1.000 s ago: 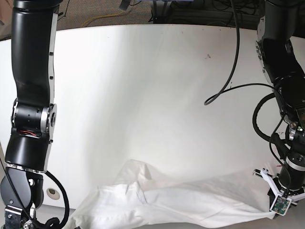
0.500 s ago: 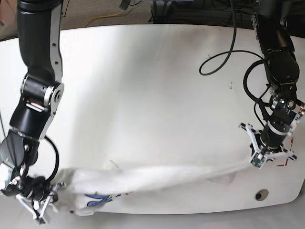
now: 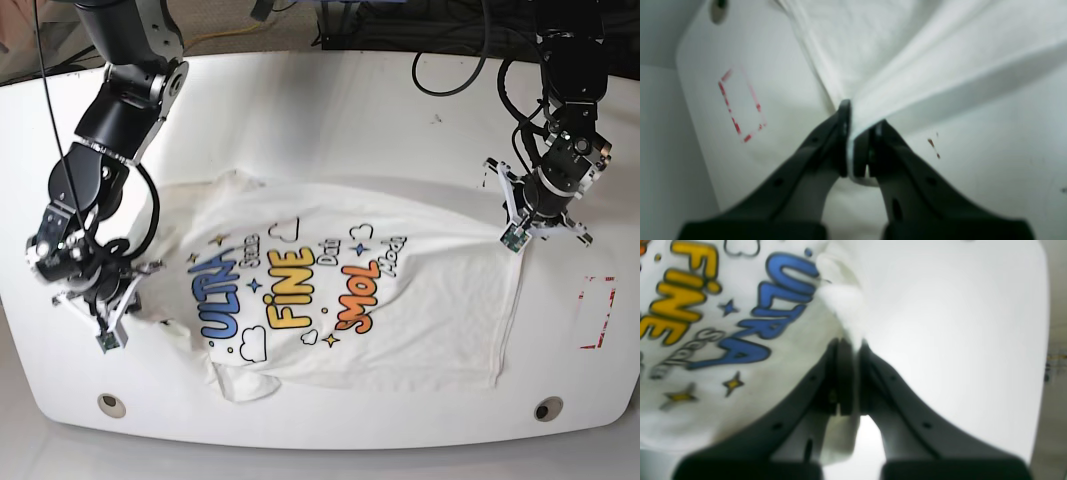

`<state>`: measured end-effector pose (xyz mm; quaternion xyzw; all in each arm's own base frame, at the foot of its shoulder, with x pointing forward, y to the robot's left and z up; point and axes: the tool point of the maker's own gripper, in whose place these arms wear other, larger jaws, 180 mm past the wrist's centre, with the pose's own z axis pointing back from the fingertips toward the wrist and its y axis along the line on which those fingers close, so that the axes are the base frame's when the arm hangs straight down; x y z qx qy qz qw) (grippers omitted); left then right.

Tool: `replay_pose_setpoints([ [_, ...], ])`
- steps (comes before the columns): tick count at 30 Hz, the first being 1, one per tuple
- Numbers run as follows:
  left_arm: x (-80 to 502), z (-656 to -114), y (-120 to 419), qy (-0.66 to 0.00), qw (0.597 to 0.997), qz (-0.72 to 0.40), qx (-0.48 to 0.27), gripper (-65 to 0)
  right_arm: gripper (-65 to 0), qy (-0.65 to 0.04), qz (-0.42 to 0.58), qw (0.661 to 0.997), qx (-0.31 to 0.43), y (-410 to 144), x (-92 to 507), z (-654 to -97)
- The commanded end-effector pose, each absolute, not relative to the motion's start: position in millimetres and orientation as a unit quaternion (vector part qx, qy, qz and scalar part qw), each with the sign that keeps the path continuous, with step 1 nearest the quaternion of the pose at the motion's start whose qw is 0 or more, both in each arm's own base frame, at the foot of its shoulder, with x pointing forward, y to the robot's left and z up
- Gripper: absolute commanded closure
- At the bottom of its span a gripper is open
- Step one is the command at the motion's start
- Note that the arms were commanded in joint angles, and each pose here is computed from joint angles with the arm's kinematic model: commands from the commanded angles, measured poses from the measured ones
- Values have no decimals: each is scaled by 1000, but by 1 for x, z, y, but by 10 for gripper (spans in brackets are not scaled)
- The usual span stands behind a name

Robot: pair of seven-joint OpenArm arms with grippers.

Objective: Fold the T-shirt properly
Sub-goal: 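Drag the shirt with both grippers to smooth it flat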

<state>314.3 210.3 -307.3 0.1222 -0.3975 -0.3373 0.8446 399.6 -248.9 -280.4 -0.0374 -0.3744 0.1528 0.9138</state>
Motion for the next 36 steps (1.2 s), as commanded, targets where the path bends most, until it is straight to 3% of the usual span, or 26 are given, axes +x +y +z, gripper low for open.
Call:
replay_pose_setpoints([
  [1,314,-295,216,-412,837,-334,135,0,0,-400,153,902,-54,-252,397,-265],
  [14,254,-326,262,-344,879,-293,154,0,0,-338,94,935,-54,-278,319,-324],
  [26,237,-336,266,-330,890,-277,149,0,0,-364,33,926,97,-269,363,-337],
  [27,237,-336,266,-330,890,-277,149,0,-29,-362,26,925,110,-267,371,-339],
  [33,243,-334,259,-339,887,-278,142,0,-415,-372,10,917,142,-281,395,-326],
  [36,252,-331,251,-354,885,-270,137,0,-463,-379,9,911,160,-283,385,-323],
])
